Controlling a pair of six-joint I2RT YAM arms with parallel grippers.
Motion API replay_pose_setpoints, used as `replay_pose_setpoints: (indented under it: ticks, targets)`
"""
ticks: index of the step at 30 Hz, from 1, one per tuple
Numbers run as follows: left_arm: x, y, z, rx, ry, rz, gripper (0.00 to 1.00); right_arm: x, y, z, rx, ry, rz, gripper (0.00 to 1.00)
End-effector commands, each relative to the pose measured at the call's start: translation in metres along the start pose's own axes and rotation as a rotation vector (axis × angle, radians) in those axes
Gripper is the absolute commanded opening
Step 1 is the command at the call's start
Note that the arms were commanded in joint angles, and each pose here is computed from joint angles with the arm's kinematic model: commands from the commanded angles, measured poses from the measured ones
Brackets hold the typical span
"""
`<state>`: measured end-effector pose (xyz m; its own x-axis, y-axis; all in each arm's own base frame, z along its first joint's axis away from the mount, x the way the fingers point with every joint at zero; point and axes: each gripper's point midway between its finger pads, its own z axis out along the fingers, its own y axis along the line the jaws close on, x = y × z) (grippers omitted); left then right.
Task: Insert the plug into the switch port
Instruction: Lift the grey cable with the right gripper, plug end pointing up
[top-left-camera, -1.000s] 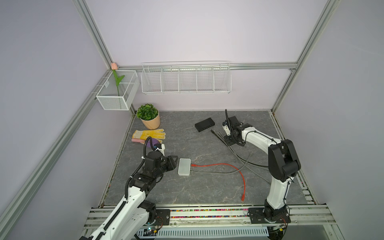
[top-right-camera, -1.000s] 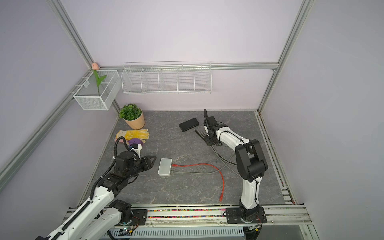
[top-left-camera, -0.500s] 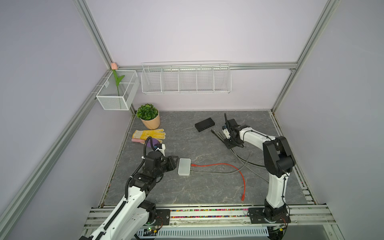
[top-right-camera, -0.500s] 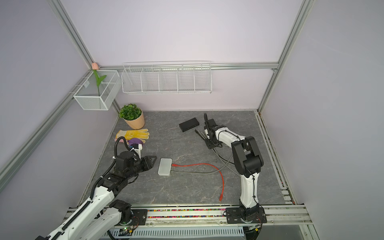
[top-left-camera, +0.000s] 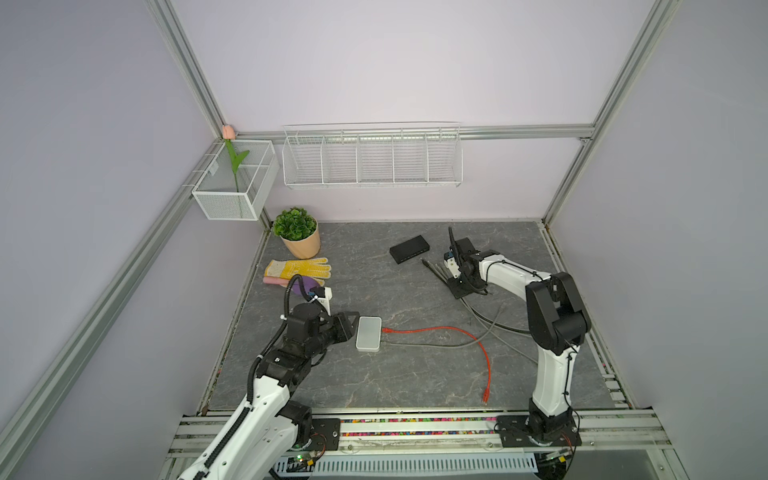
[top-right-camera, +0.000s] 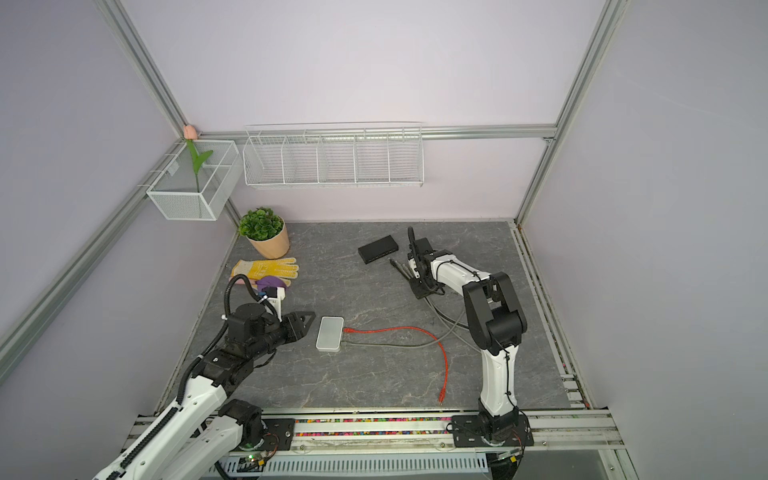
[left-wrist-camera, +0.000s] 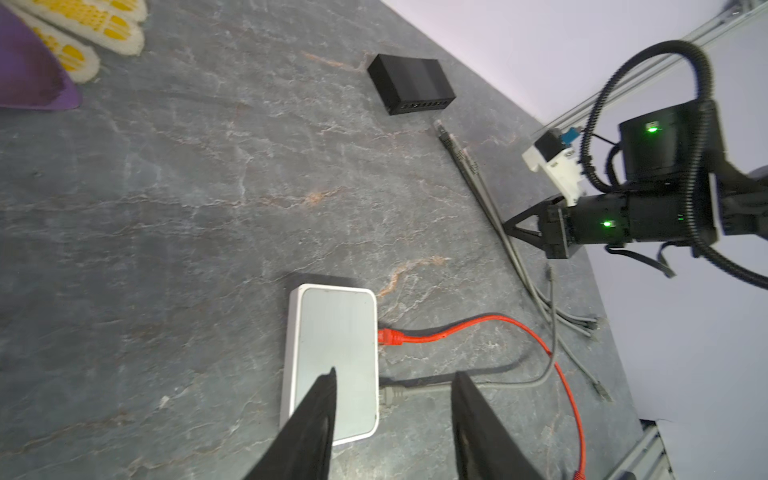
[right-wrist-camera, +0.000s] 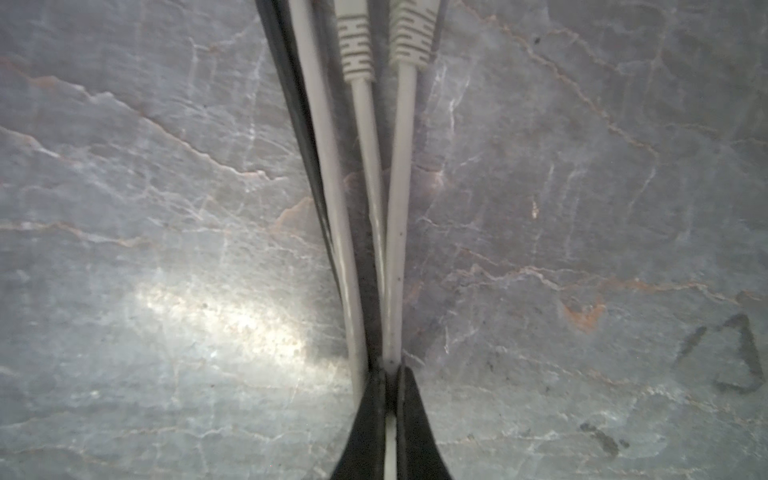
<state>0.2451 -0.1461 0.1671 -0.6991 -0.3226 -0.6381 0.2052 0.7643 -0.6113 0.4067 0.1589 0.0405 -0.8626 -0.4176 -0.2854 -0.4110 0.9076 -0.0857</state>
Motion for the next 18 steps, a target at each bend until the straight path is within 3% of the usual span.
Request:
replay_pose_setpoints:
  ticks: [1, 9, 13, 18]
  targets:
    - [-0.007, -0.024, -0.006, 0.121, -0.03, 0.045, 0.45, -0.019, -0.006, -0.061, 0.047, -0.126, -0.024, 0.07]
    - [-0.018, -0.075, -0.027, 0.41, -0.105, 0.074, 0.47, -0.035, -0.001, -0.174, 0.102, -0.452, -0.087, 0.07]
    - [-0.023, -0.1, -0.041, 0.507, -0.138, 0.105, 0.5, -0.032, 0.027, -0.228, 0.051, -0.684, -0.185, 0.07]
    - [-0.028, -0.13, -0.058, 0.581, -0.162, 0.163, 0.53, -0.015, 0.064, -0.266, -0.069, -0.83, -0.32, 0.07]
